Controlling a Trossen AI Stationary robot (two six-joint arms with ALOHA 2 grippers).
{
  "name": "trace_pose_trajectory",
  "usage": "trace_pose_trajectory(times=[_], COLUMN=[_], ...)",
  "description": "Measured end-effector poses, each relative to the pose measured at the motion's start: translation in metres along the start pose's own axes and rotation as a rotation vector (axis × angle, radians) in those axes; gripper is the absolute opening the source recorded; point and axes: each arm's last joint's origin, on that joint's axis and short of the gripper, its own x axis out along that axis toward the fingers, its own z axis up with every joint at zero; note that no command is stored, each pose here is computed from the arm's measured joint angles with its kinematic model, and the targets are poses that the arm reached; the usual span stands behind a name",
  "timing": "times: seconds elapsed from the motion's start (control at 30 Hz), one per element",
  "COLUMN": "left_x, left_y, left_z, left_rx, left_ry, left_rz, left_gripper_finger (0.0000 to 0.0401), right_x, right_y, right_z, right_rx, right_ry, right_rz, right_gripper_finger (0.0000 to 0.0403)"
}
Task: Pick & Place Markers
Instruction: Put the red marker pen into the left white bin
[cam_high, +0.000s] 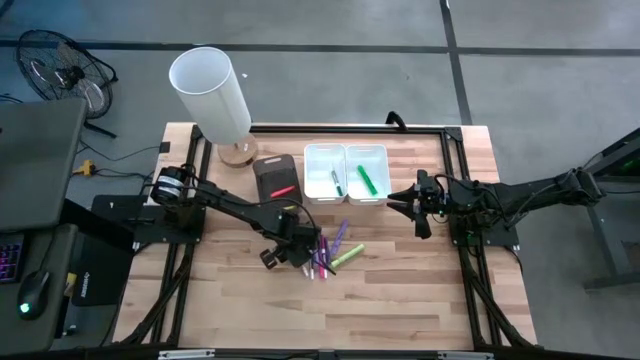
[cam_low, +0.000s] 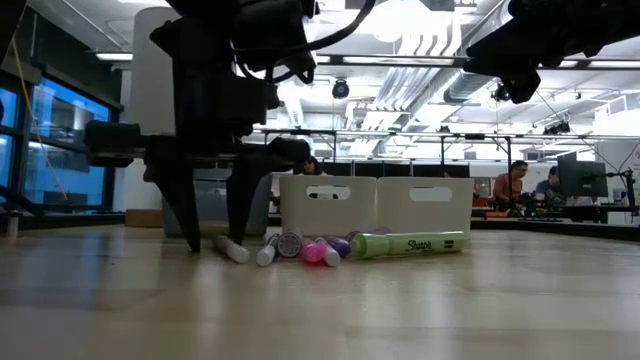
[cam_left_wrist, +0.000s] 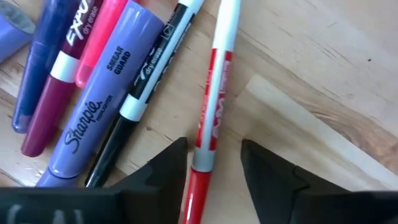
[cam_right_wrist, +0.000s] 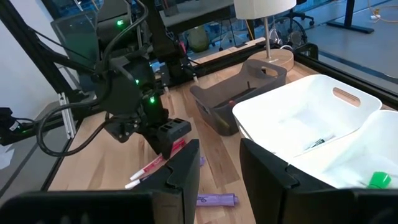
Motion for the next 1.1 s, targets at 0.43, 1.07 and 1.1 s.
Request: trace_pose_trajectory(times=[0.43, 1.07, 1.1], left_x=[0.0, -0.055, -0.06], left_y=[-0.001, 0.036, 0.038], left_z=[0.0, 0.043, 0.045], left_rx=[-0.073, -0.294, -0.292], left_ry=[-0.006, -0.155, -0.164], left_rz=[-0.015, 0.081, 0.088], left_gripper_finger=[0.0032, 0.0035, 0.0035], right_x=[0.0, 0.0, 0.0], right_y=[0.0, 0.0, 0.0], right_z=[0.0, 0.0, 0.0], right_rx=[0.0, 0.001, 0.001], right_ry=[0.0, -0.002, -0.003], right_rz=[0.0, 0.0, 0.001], right_gripper_finger=[0.0103, 0.0103, 0.0103])
